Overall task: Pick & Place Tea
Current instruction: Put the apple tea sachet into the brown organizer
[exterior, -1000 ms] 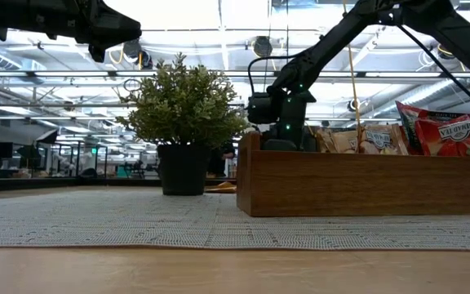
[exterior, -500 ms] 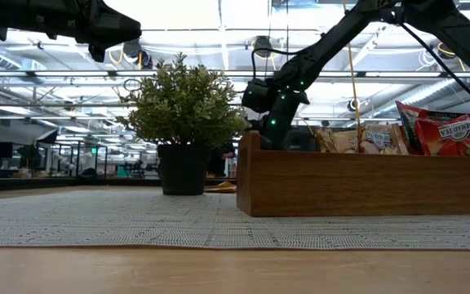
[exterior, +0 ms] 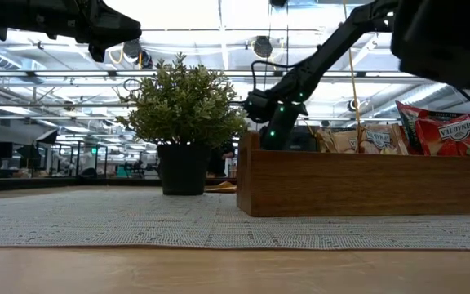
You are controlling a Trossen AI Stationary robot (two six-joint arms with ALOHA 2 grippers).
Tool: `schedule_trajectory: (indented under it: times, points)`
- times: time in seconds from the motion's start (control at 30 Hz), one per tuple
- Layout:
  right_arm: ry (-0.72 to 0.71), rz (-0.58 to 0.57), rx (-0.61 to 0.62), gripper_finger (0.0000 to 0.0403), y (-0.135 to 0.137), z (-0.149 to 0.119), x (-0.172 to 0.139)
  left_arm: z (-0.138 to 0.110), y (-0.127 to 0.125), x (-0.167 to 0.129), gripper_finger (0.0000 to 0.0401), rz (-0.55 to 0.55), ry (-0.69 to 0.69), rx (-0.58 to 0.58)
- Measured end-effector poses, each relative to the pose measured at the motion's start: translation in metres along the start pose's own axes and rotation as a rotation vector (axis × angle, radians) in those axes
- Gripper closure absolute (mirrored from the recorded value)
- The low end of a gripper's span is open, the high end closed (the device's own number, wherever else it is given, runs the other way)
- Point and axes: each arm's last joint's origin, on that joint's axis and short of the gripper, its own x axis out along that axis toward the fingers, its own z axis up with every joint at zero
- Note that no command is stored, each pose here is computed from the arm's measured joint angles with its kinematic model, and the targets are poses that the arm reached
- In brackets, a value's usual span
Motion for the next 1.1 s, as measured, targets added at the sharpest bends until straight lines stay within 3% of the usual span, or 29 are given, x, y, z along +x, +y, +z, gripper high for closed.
schedule_trajectory:
  times: [0.4,0.87,1.1]
  points:
    - [0.150,0.008,0.010,0.0156,0.002,-0.013,-0.003,0.000,0.000,0.000,0.0313,0.000,0.000,0.000]
    - [0.137,0.013,-0.002,0.0157,0.002,-0.012,-0.003,0.000,0.000,0.000,0.0313,0.000,0.000,0.000]
    - [0.137,0.016,-0.006,0.0205,0.002,-0.013,-0.002,0.000,0.000,0.000,0.0313,0.000,0.000,0.000]
